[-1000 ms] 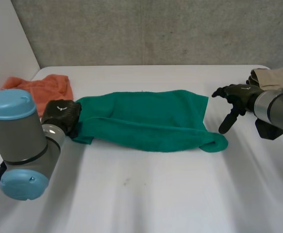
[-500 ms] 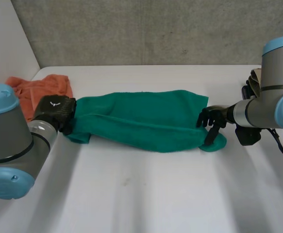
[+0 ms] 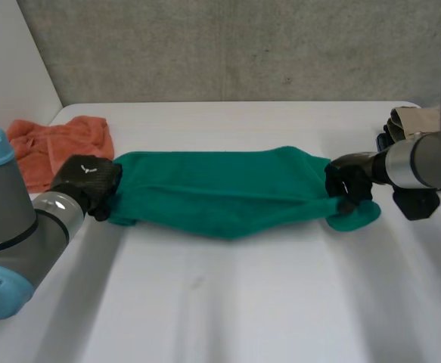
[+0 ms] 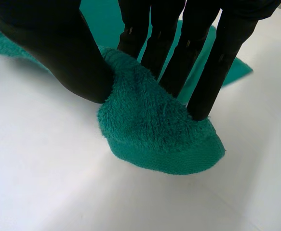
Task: Fold the laundry.
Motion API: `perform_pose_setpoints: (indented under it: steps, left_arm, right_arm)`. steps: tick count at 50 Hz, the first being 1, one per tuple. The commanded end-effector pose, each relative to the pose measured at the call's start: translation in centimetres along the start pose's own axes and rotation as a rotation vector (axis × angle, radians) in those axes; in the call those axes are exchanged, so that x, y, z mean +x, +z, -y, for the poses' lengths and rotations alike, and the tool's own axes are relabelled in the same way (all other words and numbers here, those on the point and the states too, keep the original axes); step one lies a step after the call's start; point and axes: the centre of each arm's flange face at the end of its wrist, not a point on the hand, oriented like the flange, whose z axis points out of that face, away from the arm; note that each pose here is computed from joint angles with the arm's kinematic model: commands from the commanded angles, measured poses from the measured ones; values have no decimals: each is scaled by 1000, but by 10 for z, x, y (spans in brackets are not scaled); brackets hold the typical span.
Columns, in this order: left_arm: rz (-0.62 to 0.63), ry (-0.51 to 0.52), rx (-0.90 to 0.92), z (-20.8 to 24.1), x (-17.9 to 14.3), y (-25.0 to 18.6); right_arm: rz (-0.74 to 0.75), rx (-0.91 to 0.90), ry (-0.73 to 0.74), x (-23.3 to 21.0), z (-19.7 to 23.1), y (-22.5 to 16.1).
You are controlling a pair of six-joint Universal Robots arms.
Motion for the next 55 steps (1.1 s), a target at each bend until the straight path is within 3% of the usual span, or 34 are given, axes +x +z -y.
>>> perform_pose_setpoints:
  steps: [1, 6, 10, 13, 17, 21, 24, 34, 46, 50, 55]
  left_arm:
    - [-88, 96, -90, -3, 7, -13]
    - [-106, 172, -147, -14, 7, 6]
    - [-25, 229, -33, 12, -8, 38]
    - [126, 230, 197, 64, -31, 57]
    - [416, 201, 704, 170, -79, 49]
    - [625, 130, 1032, 233, -109, 10]
    - [633, 98, 1049, 236, -111, 5]
    - [469, 81, 722, 158, -77, 42]
    - [151, 74, 286, 2, 27, 78]
    - [86, 97, 142, -34, 49, 81]
    - [51, 115, 29, -39, 54, 69]
  right_arm:
    - [74, -129, -402, -13, -28, -17]
    - [36, -106, -541, -22, -33, -4]
    - [-128, 109, -547, -19, -5, 12]
    - [-355, 420, -523, -4, 49, 11]
    - [-704, 943, -382, 26, 133, -34]
    - [-838, 1342, -295, 36, 172, -79]
    - [-851, 1435, -290, 33, 176, -87]
    - [-675, 1241, -344, 20, 135, -28]
    - [-357, 722, -341, -3, 5, 86]
    - [-337, 576, -365, -1, -24, 102]
    - [-341, 486, -381, 4, -34, 98]
